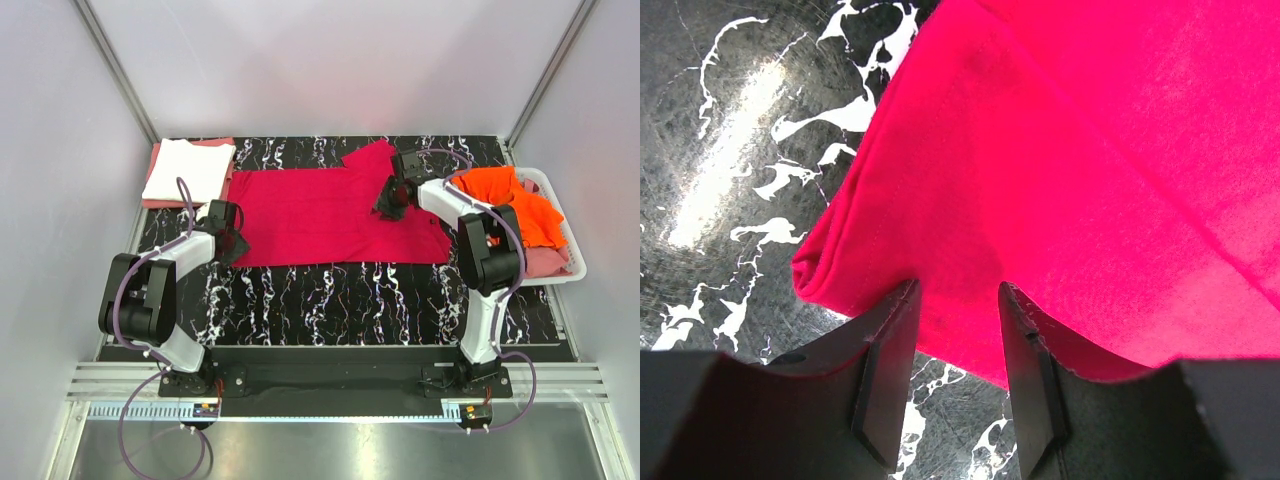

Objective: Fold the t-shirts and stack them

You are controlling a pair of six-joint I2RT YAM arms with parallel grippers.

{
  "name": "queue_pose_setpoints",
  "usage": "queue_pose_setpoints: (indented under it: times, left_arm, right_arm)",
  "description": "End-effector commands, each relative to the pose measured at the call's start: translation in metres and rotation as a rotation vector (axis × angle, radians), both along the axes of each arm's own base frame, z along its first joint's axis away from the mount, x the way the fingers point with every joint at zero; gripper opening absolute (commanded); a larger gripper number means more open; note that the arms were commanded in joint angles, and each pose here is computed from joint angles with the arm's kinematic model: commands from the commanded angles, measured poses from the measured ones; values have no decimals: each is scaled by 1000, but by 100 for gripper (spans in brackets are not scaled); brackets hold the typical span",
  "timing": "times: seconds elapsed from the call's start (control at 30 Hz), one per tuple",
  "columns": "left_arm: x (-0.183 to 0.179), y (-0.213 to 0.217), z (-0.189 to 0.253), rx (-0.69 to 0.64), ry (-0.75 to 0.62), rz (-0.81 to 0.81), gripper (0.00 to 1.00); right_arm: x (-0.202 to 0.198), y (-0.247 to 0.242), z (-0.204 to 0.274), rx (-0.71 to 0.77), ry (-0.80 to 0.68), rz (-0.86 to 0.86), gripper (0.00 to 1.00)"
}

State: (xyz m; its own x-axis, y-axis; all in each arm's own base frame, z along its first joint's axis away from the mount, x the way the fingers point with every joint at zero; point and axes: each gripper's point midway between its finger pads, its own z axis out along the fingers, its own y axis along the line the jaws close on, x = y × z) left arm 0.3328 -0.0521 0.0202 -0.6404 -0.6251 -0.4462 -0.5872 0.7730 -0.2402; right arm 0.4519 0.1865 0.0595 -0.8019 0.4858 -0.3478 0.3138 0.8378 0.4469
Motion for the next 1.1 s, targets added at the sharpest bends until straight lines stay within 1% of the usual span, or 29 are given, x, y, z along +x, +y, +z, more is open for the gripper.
queue_pose_setpoints:
  times: [0.0, 0.07, 0.13, 0.17, 0.2, 0.23, 0.37, 0.57, 0.63, 0.7, 0.8, 0.93, 1.0, 1.07]
  left_arm:
    - [-4, 12, 1, 51, 21, 35, 44]
    - [-5, 14, 2, 60, 31, 37, 44]
    - [-6, 17, 4, 80, 33, 43, 44]
    - [-7, 19, 5, 86, 36, 48, 44]
    - [-7, 20, 6, 94, 33, 49, 44]
    - [-8, 22, 6, 104, 35, 53, 44]
    - [-10, 27, 6, 126, 43, 65, 44]
    - [-13, 30, 2, 149, 60, 65, 44]
    - [-16, 33, 0, 162, 75, 73, 44]
    - [-17, 35, 0, 172, 79, 77, 44]
    - [-20, 40, 1, 196, 99, 88, 44]
    - [-21, 44, 2, 219, 110, 102, 44]
    - [-21, 42, 4, 213, 102, 101, 44]
    - [-21, 41, 8, 214, 91, 97, 44]
  right_arm:
    - [-17, -19, 39, -102, -71, 56, 40]
    - [-30, -37, 46, -172, -57, 2, 35]
    - [-55, -57, 37, -247, 14, -28, 30]
    - [-63, -68, 32, -295, 31, -49, 26]
    - [-71, -73, 26, -312, 55, -60, 23]
    - [-83, -81, 16, -331, 85, -70, 22]
    - [-98, -101, -8, -396, 148, -105, 18]
    - [-109, -126, -32, -510, 212, -95, 14]
    - [-119, -138, -35, -571, 251, -95, 14]
    - [-128, -146, -36, -603, 280, -88, 15]
    - [-142, -156, -42, -606, 322, -88, 15]
    - [-162, -183, -53, -625, 388, -123, 15]
    - [-169, -191, -50, -638, 387, -136, 15]
    - [-168, -192, -45, -614, 367, -153, 15]
